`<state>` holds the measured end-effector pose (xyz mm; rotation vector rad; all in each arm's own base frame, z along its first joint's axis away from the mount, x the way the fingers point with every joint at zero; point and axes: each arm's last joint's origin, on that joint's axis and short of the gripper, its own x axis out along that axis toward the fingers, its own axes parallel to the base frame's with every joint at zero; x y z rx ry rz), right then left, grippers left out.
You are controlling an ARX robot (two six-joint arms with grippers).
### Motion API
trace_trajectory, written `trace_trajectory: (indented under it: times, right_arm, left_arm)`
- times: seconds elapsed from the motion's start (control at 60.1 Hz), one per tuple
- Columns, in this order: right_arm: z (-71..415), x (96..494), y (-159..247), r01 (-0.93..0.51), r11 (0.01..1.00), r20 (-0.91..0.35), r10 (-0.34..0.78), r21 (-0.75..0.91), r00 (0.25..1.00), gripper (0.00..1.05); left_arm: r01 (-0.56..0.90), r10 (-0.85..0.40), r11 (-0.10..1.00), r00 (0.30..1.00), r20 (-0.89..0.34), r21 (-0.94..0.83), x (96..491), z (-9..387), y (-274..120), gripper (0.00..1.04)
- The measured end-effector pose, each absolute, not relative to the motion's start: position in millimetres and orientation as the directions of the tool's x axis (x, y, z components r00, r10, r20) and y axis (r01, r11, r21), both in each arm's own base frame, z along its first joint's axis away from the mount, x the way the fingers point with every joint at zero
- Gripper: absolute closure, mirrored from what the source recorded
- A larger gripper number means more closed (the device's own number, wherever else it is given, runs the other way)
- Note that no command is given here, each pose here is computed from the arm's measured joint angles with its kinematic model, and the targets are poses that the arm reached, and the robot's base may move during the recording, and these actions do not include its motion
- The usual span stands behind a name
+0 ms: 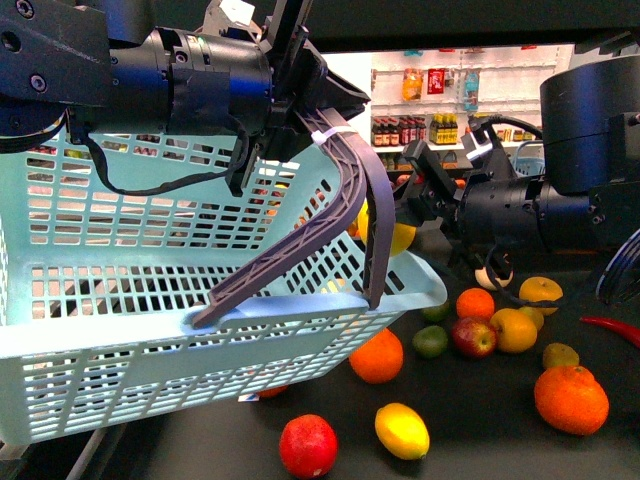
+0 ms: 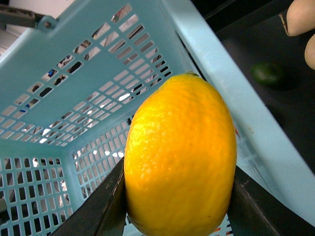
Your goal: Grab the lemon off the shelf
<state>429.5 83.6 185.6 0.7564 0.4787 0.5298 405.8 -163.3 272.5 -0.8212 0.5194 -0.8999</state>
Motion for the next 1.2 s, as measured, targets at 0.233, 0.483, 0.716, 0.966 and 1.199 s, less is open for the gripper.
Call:
trace_trajectory:
  times: [0.233, 0.483, 0.716, 0.966, 1.199]
  right_arm:
    - [181.8, 425.2, 93.7, -0.323, 0.65, -0.218, 0.61, 0.688, 0.762, 0.33]
    - [190.0, 429.8, 80.7, -0.338, 0.633, -0.139, 0.581, 0.696, 0.802, 0.07]
    - [180.1, 457.5, 29.3, -0.14, 0.751, -0.174, 0.322, 0.645, 0.931, 0.07]
    - [88.8, 482.8, -10.4, 0.12, 0.924, -0.417, 0.046, 0.363, 0.908, 0.07]
    - [2.7, 472.8, 5.2, 0.049, 0.98, -0.595, 0.077, 0.193, 0.8, 0.07]
  left_arm:
    - [0.475, -0.843, 0.36, 0.535, -0.062, -0.803, 405.8, 272.5, -163.3, 0.99]
    - [0.475, -0.843, 0.36, 0.534, -0.062, -0.803, 405.8, 272.5, -163.4, 0.99]
    - [0.474, -0.843, 0.36, 0.535, -0.062, -0.803, 405.8, 272.5, -163.3, 0.99]
    - [0.474, -0.843, 0.36, 0.535, -0.062, -0.804, 405.8, 272.5, -163.3, 0.99]
    - [0.475, -0.843, 0.36, 0.535, -0.062, -0.803, 405.8, 272.5, -163.3, 0.99]
